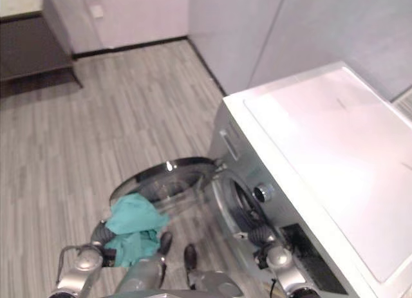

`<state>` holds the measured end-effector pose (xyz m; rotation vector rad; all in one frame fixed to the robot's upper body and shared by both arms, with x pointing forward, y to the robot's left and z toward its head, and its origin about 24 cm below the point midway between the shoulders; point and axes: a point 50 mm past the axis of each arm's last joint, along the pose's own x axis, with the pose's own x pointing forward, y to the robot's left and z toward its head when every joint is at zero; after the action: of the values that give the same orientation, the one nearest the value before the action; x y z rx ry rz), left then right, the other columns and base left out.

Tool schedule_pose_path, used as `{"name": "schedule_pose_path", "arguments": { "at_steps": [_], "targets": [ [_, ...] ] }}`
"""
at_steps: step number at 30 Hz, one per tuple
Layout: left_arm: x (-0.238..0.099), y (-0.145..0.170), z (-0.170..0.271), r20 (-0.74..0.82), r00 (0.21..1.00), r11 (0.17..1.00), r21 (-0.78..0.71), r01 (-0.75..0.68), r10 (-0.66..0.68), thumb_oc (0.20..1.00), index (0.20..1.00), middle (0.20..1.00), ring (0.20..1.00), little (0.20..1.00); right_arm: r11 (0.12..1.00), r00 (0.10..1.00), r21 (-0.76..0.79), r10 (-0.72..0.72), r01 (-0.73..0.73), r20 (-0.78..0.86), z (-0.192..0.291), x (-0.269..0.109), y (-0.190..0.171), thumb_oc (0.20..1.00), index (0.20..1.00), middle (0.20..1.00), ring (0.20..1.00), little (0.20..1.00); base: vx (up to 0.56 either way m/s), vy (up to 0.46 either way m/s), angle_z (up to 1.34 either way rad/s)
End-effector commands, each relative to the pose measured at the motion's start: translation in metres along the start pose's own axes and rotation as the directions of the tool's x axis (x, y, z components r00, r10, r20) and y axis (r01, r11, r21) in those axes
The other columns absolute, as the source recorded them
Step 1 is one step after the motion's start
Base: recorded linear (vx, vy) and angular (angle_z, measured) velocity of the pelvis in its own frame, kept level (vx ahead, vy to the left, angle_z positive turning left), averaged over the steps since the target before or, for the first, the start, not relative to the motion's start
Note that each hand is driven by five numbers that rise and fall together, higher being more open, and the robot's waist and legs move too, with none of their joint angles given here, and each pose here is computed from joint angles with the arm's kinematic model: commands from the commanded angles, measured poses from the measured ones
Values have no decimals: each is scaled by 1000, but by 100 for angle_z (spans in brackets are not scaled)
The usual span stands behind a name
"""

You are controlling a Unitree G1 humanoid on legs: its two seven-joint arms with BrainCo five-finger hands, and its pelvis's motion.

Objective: Grab the laundry basket,head to the washer,open it,put in the laundry and shut it.

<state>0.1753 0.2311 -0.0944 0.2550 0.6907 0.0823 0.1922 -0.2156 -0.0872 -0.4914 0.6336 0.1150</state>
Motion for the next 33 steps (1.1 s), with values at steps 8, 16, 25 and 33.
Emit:
{"name": "schedule_pose_path", "arguments": {
  "at_steps": [8, 16, 25, 33],
  "targets": [
    [8, 3, 55, 227, 971, 976, 217, 29, -79, 200, 200, 200, 200, 200, 999, 997, -31, -39, 41, 63, 16, 8, -9, 1000, 1000, 1000, 1000, 1000, 87, 153, -108],
    [7, -4, 66, 274, 957, 981, 188, 39, -91, 200, 200, 200, 200, 200, 999, 998, -14, -34, 35, 45, 12, 8, -1, 1000, 1000, 1000, 1000, 1000, 80, 47, -127],
    [8, -14, 65, 268, 959, 987, 149, 55, -94, 200, 200, 200, 200, 200, 997, 996, 11, -78, 78, -32, -10, -1, -9, 1000, 1000, 1000, 1000, 1000, 53, -96, -69],
    [14, -14, 84, 321, 947, 1000, 26, 12, -20, 200, 200, 200, 200, 200, 985, 986, 40, -167, 166, 8, 5, 8, -28, 1000, 1000, 1000, 1000, 1000, -56, 24, -43]
  ]
}}
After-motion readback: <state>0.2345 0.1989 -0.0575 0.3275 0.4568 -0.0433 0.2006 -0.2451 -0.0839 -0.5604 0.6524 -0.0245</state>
